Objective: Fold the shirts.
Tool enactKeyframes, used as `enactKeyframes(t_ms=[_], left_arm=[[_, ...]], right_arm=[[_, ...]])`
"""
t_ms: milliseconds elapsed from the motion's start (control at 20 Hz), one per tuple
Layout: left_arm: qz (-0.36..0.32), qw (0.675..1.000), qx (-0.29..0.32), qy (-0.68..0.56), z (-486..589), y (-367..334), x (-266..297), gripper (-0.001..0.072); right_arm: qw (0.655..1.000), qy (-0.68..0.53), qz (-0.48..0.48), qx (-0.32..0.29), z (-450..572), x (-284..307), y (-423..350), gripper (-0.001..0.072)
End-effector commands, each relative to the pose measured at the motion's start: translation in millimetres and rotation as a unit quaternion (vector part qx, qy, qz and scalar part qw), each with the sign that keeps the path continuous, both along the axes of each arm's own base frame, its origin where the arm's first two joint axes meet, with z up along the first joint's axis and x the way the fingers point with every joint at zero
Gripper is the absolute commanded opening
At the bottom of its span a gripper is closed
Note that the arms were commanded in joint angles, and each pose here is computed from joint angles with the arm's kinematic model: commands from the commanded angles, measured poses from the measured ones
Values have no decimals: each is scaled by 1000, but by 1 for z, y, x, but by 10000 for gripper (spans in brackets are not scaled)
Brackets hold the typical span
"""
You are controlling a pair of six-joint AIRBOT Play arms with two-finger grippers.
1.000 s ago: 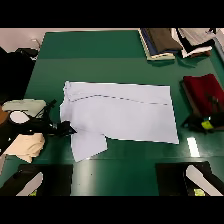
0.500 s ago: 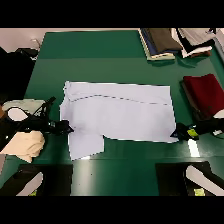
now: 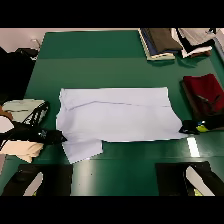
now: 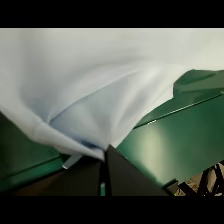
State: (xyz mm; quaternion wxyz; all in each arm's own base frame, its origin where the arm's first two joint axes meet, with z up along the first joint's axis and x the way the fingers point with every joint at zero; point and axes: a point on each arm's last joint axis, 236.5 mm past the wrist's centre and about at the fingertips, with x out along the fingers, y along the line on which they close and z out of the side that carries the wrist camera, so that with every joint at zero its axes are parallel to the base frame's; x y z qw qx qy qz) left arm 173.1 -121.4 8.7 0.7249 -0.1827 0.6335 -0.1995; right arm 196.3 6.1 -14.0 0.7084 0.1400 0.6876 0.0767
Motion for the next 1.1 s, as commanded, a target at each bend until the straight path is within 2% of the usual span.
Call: enactKeyframes(t_ms=[0, 200, 450, 600, 800, 850, 900, 1050], left_arm=[[15, 999, 3, -29, 12, 2, 14, 25], [49, 991, 44, -120, 37, 24, 96, 27], [49, 985, 78, -146, 33, 39, 187, 27], [66, 985, 83, -138, 6, 44, 228, 28], [83, 984, 80, -134, -17, 46, 254, 32], [86, 983, 80, -140, -14, 46, 258, 232], [95, 982, 76, -146, -10, 46, 262, 495], [89, 983, 69, -145, 9, 42, 264, 479]], right_arm=[[998, -46, -11, -35, 24, 14, -16, 20], [998, -59, 1, -39, 28, 63, -22, 20], [997, -66, 20, -36, 22, 147, -16, 21], [997, -75, 16, 7, 18, 192, 0, 21], [995, -86, 3, 55, 11, 235, 13, 33], [994, -88, -1, 61, 9, 243, 13, 250], [994, -88, -6, 64, 9, 248, 9, 471], [994, -80, -14, 75, 3, 238, -9, 483]])
